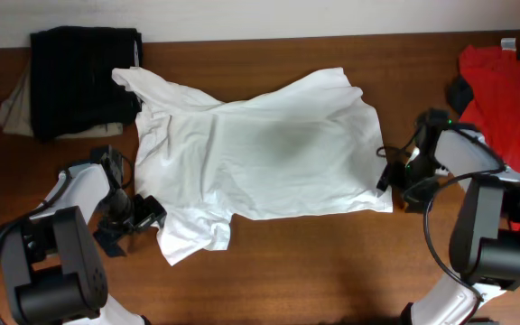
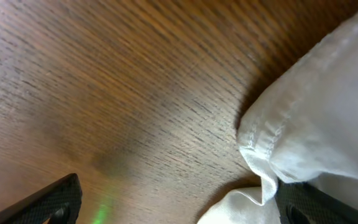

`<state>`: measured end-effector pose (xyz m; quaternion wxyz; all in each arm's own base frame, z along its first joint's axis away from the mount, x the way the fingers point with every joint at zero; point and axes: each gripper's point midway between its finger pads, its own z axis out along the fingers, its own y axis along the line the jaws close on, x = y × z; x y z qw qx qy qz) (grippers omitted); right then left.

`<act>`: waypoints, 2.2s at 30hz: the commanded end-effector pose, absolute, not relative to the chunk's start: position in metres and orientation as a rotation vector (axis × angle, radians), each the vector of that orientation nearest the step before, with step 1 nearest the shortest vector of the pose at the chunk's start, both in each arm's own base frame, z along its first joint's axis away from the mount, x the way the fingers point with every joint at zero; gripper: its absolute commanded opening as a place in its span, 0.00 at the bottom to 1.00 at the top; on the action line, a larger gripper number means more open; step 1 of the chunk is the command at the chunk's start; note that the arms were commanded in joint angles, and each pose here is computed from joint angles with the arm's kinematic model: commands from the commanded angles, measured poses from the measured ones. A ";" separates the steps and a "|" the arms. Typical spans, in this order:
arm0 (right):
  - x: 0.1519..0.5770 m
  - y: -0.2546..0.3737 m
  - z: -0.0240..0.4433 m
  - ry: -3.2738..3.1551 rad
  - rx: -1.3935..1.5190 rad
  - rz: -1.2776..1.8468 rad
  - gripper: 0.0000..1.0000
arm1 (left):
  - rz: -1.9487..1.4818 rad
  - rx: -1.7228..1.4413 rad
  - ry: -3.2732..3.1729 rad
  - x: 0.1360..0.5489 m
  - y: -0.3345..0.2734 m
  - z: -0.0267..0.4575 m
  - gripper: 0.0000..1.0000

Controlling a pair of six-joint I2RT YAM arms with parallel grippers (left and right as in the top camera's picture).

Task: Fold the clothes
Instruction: 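Grasp the shirt's lower right hem with the right gripper, then lift the bottom hem with both grippers and fold it up toward the collar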

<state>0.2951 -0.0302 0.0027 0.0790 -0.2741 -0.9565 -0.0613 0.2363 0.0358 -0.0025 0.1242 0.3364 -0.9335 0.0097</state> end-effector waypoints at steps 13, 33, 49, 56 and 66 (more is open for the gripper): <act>0.278 -0.022 -0.020 -2.827 -0.879 -0.186 0.48 | -0.004 0.978 -2.716 0.235 0.038 -0.014 0.99; 0.276 -0.012 -0.033 -2.861 -0.926 0.020 0.04 | 0.023 0.982 -2.720 0.237 0.035 -0.015 0.99; 0.287 -0.019 -0.035 -2.878 -1.006 -0.017 0.05 | -0.002 1.068 -2.919 0.242 0.044 0.058 0.75; 0.287 -0.017 -0.034 -2.875 -1.006 -0.032 0.05 | 0.073 0.974 -3.041 0.270 0.026 0.053 0.70; 0.287 -0.017 -0.034 -2.874 -1.005 -0.032 0.05 | 0.044 0.898 -2.944 0.271 0.018 0.008 0.81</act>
